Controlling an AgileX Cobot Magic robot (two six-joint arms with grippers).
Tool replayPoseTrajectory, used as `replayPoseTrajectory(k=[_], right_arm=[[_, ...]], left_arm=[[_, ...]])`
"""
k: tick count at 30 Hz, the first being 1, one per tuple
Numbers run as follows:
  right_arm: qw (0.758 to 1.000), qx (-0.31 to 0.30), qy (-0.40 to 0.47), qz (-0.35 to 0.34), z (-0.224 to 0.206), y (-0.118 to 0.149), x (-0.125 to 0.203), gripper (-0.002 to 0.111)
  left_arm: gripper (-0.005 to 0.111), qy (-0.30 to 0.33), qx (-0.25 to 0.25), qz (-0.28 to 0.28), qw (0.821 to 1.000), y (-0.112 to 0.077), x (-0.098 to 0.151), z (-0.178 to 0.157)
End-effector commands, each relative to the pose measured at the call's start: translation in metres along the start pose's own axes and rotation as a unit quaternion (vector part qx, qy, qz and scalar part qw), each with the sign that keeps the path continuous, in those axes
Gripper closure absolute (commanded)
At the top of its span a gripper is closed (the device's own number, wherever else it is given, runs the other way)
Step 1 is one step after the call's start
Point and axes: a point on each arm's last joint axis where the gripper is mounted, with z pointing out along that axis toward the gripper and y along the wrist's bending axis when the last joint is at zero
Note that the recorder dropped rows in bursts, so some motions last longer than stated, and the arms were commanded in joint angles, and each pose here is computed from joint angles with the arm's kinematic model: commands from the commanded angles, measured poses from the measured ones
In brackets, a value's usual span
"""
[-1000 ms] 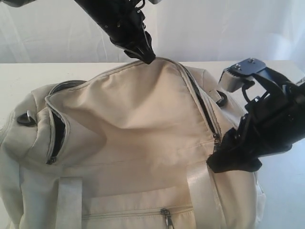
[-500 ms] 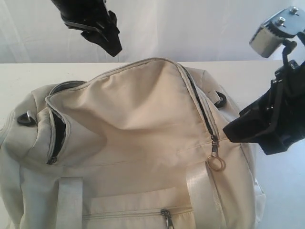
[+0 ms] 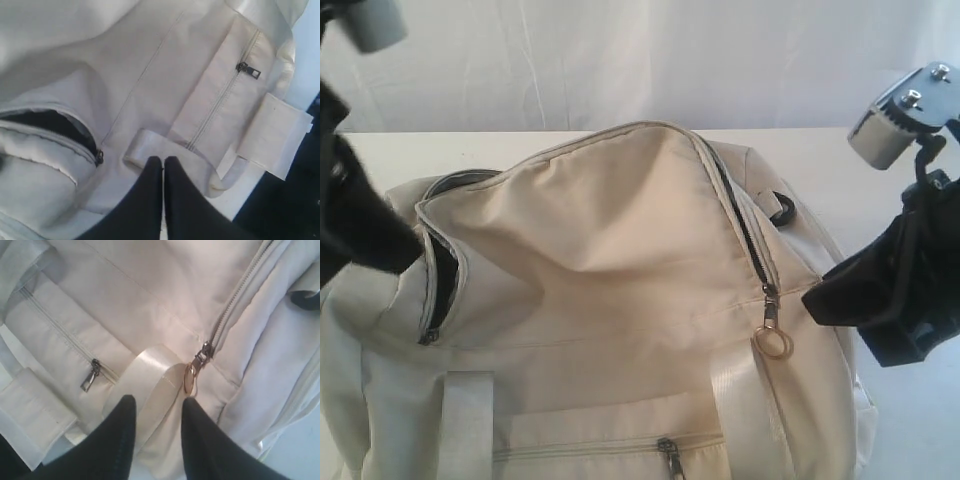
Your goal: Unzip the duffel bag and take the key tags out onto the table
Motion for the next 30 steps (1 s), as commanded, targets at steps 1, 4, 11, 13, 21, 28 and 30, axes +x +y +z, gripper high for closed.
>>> replayPoseTrajectory(k=[1,4,11,13,21,28,30], right_arm=[[1.0,-0.006,-0.022,0.014,-0.001,0.002,-0.003,0.093],[1.0,-0.007,-0.024,0.002,-0.001,0.002,-0.003,0.108],[0.996,0.026,-0.085,0.022,-0.002,-0.004,-0.014,0.108],[0.993,0.032,-0.107,0.047,-0.003,-0.006,-0.018,0.108],[0.991,0.046,-0.12,0.048,-0.006,-0.029,-0.069,0.108],[0.997,-0.012,-0.076,0.007,0.049,-0.073,-0.172,0.108],[0.998,-0.017,-0.045,-0.032,0.078,-0.072,-0.19,0.108]], left_arm=[[0.107,-0.059,-0.029,-0.012,0.998,-0.011,0.043,0.009],[0.107,-0.069,-0.042,-0.01,0.997,-0.013,0.065,0.02],[0.107,-0.05,-0.067,-0.009,0.996,-0.008,0.091,0.05],[0.107,-0.055,-0.075,-0.009,0.996,-0.006,0.092,0.054],[0.107,-0.074,-0.078,-0.009,0.994,-0.006,0.085,0.046],[0.107,-0.068,-0.026,-0.041,0.997,-0.015,0.087,0.048],[0.107,-0.068,-0.022,-0.043,0.996,-0.016,0.087,0.048]])
